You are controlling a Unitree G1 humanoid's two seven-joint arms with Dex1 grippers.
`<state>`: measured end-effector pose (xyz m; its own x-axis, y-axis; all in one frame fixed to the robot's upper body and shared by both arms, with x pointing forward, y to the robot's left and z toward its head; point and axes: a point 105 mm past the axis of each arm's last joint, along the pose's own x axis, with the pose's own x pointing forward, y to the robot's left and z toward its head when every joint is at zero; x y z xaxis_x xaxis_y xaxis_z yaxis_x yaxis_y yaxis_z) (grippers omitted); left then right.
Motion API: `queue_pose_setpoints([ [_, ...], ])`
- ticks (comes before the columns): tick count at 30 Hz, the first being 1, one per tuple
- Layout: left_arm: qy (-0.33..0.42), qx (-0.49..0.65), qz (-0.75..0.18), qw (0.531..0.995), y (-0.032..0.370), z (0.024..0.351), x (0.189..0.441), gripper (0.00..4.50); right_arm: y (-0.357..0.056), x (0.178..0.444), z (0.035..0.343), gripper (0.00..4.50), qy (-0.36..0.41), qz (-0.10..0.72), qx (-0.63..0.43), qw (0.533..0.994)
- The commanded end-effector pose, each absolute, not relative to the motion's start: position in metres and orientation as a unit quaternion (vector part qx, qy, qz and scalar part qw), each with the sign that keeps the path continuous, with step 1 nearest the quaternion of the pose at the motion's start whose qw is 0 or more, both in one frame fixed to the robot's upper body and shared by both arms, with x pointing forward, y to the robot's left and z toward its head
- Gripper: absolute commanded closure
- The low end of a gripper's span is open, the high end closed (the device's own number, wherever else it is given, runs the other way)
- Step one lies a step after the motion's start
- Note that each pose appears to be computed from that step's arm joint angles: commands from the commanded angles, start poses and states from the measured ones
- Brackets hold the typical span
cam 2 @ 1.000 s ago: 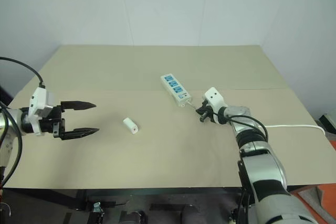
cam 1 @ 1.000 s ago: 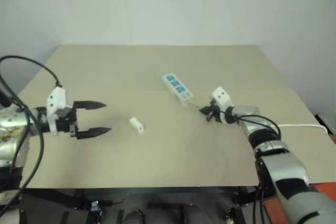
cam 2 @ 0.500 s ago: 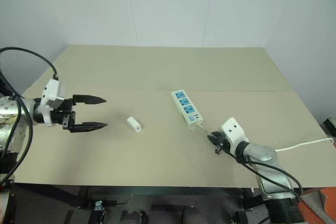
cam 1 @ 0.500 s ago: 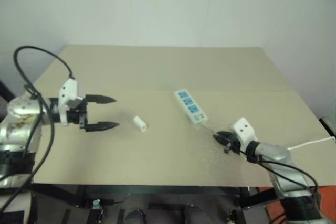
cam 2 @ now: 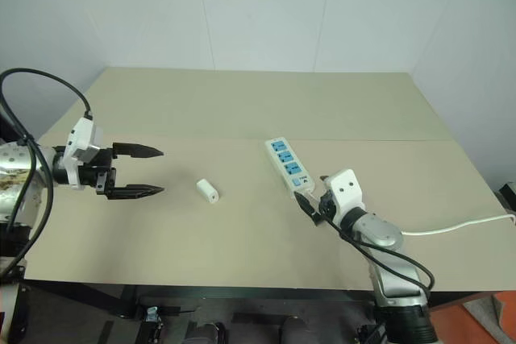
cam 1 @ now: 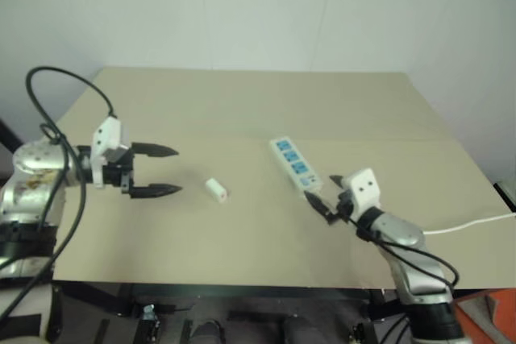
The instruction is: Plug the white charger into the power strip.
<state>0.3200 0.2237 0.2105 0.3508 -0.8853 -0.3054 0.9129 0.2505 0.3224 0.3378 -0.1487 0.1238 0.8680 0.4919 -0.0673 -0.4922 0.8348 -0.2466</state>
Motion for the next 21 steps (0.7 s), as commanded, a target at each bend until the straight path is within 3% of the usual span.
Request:
queue_pose_setpoints([
  [1,0.009,0.244,-0.565,0.788,0.224,0.224,0.319,0.0,-0.145,0.35,0.133,0.05,-0.024,0.229,-0.14,0.963],
  [21,-0.001,0.247,-0.553,0.796,0.228,0.223,0.315,0.0,-0.136,0.371,0.103,0.05,-0.004,0.212,-0.071,0.975],
])
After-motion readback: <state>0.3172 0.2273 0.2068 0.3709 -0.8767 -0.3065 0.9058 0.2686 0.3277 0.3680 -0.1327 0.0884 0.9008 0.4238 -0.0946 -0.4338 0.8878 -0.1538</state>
